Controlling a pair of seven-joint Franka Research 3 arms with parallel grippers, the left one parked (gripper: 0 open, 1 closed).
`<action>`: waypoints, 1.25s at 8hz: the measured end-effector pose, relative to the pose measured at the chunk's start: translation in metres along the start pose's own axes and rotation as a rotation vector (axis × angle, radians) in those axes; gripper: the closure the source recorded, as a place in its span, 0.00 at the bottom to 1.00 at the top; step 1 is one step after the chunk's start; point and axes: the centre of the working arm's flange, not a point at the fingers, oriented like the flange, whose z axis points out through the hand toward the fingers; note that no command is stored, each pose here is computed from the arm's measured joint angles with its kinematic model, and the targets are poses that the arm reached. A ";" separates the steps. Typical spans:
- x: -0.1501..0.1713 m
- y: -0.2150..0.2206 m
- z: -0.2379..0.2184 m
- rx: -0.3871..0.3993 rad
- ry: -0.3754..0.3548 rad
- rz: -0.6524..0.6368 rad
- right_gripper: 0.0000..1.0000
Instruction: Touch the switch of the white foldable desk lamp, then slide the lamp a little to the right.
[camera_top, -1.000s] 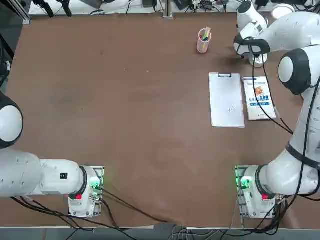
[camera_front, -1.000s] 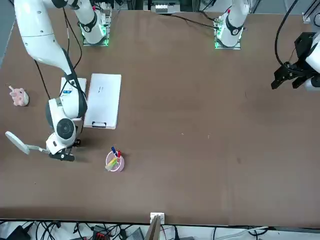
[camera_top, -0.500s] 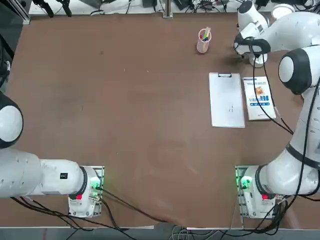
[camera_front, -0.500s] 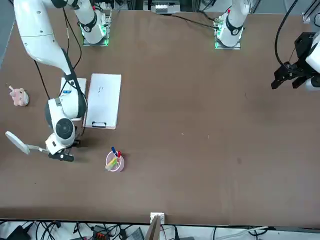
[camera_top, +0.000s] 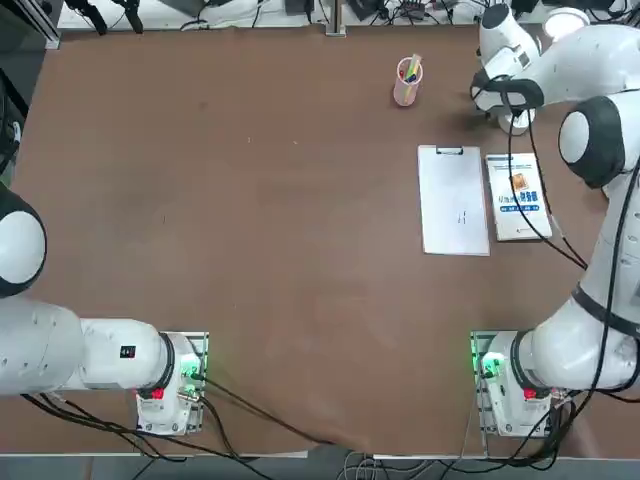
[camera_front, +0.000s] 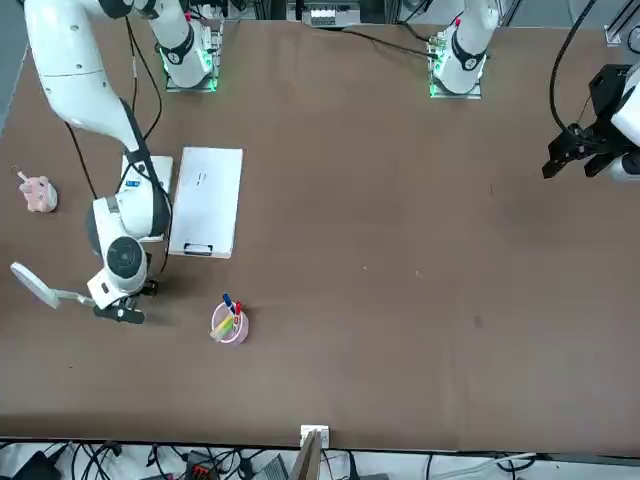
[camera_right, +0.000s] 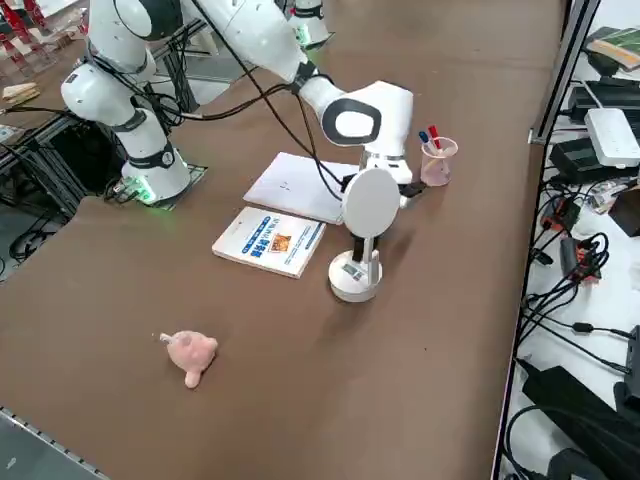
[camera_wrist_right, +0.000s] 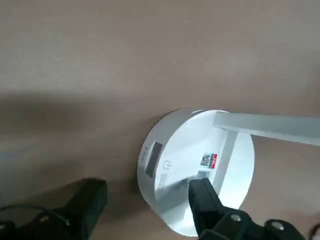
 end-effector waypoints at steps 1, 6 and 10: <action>0.000 0.000 0.000 0.002 0.003 0.000 0.00; 0.002 -0.004 -0.005 0.029 0.012 0.016 0.00; 0.005 -0.005 -0.008 0.052 0.034 0.025 0.00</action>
